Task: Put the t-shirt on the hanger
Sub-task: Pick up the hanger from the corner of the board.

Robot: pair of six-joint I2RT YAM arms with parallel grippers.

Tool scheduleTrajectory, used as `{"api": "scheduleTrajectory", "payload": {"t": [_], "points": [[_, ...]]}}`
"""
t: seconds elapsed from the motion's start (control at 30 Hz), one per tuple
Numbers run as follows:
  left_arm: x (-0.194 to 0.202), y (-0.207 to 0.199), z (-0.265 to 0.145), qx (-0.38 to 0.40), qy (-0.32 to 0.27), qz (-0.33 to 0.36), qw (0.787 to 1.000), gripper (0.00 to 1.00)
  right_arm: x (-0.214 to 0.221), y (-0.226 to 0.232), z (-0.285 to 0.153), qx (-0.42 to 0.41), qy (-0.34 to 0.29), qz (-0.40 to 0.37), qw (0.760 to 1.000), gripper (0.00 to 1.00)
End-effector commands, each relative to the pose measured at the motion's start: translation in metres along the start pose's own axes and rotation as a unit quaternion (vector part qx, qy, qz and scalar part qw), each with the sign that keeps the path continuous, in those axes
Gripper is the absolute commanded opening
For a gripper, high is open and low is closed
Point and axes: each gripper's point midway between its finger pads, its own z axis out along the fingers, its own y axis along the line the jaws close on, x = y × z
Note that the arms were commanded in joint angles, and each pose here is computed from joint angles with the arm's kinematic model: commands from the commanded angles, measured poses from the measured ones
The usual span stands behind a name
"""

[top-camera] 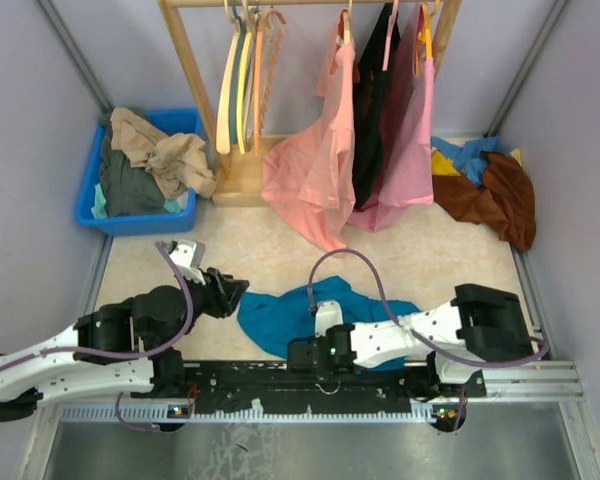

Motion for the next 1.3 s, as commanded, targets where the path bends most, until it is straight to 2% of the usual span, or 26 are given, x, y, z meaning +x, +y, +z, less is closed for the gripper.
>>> {"api": "scheduleTrajectory", "payload": {"t": [0.0, 0.3, 0.57, 0.8, 1.13, 1.27], "points": [[0.001, 0.001, -0.002, 0.002, 0.0, 0.0, 1.0, 0.5, -0.042, 0.009, -0.051, -0.047, -0.04, -0.008, 0.998, 0.0], [-0.001, -0.001, -0.005, 0.011, 0.005, 0.006, 1.0, 0.5, -0.1, -0.019, -0.122, -0.167, -0.017, -0.01, 0.986, 0.0], [-0.014, -0.006, -0.017, 0.042, 0.0, 0.015, 0.999, 0.5, -0.127, -0.05, -0.137, -0.185, 0.004, -0.034, 0.982, 0.0], [-0.037, -0.001, -0.024, 0.031, -0.026, 0.034, 0.999, 0.52, -0.142, -0.06, -0.159, -0.204, -0.007, -0.042, 0.978, 0.0], [-0.025, 0.005, -0.022, 0.027, -0.025, 0.024, 0.999, 0.59, -0.148, -0.072, -0.197, -0.216, -0.029, -0.048, 0.975, 0.0], [-0.025, 0.006, -0.03, 0.053, -0.038, 0.008, 0.998, 0.6, -0.149, -0.08, -0.214, -0.217, -0.042, -0.05, 0.974, 0.0]]}}
